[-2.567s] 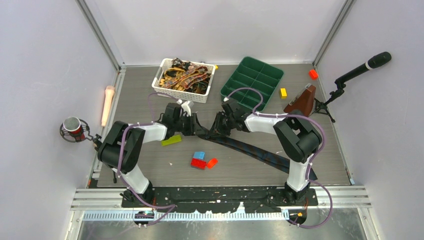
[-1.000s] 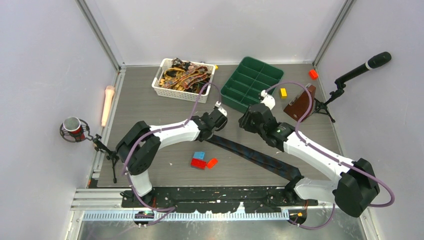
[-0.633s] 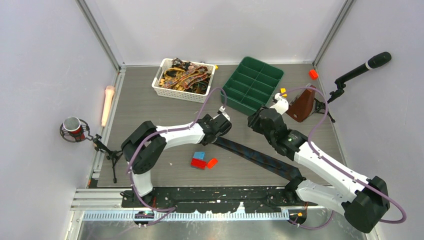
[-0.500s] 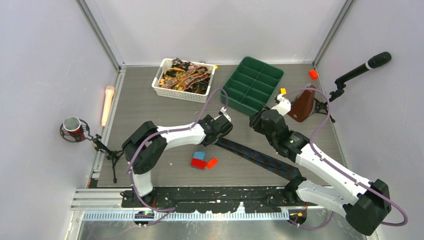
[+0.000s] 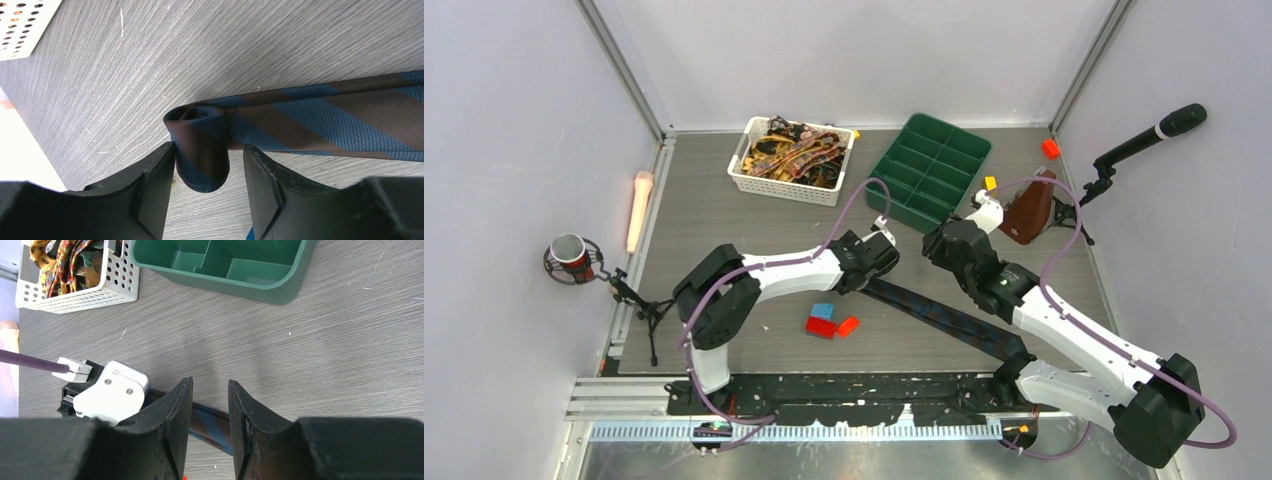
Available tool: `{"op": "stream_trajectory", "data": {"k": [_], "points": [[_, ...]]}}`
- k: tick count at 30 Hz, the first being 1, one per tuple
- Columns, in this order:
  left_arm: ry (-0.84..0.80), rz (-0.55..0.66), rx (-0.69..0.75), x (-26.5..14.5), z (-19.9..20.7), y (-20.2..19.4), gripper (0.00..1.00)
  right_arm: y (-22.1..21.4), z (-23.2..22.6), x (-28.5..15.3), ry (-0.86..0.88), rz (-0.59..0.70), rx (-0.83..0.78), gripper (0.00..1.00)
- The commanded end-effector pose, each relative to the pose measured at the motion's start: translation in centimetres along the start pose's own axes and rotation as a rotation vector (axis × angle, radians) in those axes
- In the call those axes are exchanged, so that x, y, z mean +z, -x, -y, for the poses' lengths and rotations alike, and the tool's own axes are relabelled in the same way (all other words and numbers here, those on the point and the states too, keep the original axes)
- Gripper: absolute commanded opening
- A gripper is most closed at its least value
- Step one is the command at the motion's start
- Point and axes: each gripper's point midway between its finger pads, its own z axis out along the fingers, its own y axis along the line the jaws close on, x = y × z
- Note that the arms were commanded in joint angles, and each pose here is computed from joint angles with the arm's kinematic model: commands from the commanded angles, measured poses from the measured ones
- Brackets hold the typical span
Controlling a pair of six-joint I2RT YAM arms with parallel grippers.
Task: Roll the ties
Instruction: Roll the tie at the center of the board.
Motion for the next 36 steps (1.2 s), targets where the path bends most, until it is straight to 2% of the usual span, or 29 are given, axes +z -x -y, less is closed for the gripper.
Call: {"op": "stream_trajectory", "data": {"k": [1,24,36], "points": [[-0.008,0.019,-0.031,-0.7,0.4,1.2,0.55,0.8,-0.4,0.2,0.001,0.028,0.028,0.39],[-0.196,0.076,-0.157,-2.3,3.3,2.8,0.58,0.1,-0.2,0.5,-0.006,0.004,0.024,0.43],[-0.279,0.095,-0.295,-2.0,2.4,3.1,0.57,-0.5,-0.4,0.8,0.001,-0.022,-0.006,0.43]]}}
